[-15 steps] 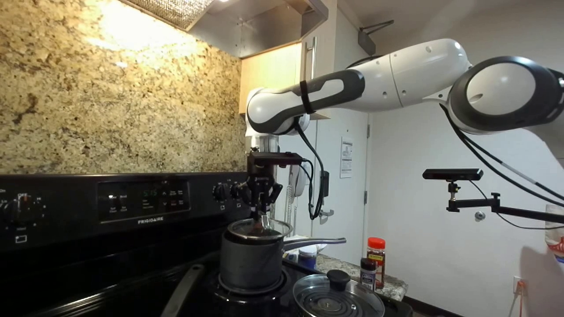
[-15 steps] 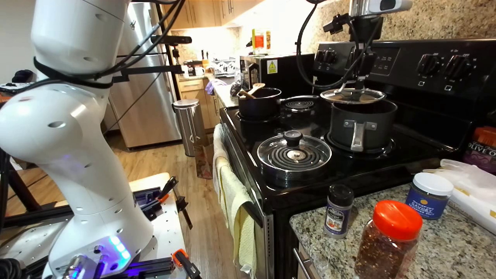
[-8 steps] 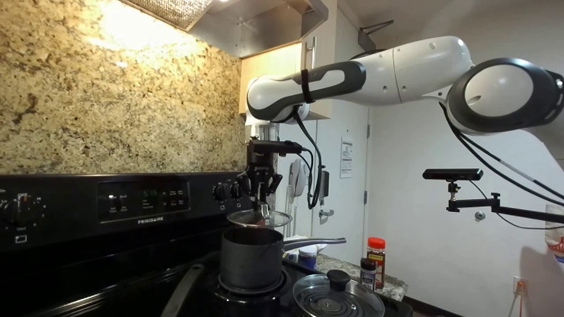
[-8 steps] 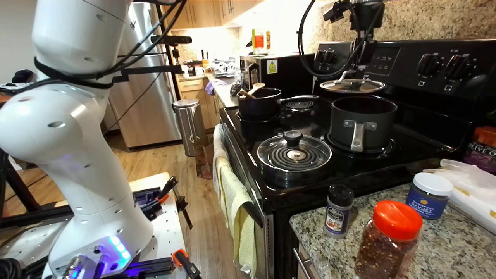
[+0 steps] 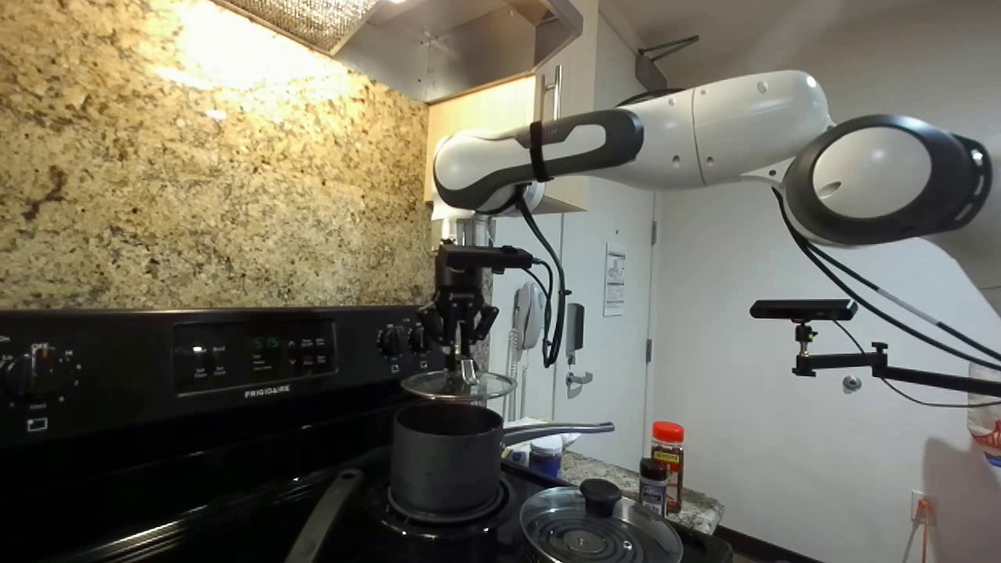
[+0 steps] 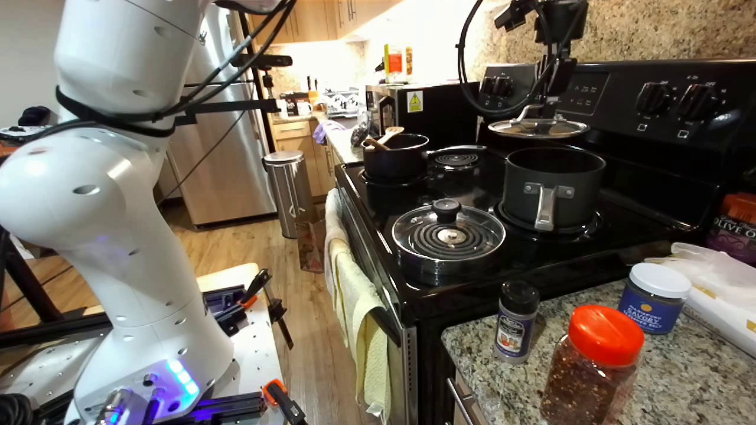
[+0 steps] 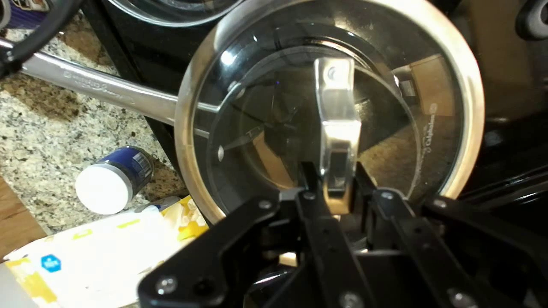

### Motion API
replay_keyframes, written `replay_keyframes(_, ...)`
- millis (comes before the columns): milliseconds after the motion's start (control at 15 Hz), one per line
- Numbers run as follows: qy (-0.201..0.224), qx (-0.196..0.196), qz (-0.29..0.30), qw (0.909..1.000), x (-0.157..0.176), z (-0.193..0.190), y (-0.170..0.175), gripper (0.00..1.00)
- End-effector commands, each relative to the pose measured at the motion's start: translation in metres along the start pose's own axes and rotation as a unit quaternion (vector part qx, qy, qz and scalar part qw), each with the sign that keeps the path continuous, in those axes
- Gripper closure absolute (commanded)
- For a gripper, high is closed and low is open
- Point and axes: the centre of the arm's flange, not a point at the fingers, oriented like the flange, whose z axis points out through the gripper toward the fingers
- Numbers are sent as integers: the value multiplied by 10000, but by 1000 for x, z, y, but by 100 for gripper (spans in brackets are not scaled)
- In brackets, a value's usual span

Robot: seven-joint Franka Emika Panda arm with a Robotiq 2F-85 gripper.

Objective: Remove the lid from the stove and put it on top of the pot on the upper right plate

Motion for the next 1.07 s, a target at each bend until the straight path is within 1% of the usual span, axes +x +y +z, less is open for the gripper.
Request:
replay_keyframes(0,-4,-8,-3,10000,0,2,-1,79)
replay_keyframes(333,-41,-36,-11,10000,1,8,-2,79)
replay_keyframes(400,-41,-36,-11,10000,1,8,-2,95)
replay_keyframes(467,-85,-54,-97,9999,2,10,-4,95)
replay_keyframes(667,-198,87,-235,9995,11,18,-10,95)
replay_keyframes(1000,-82,147,-275,9995,18,27,-14,95)
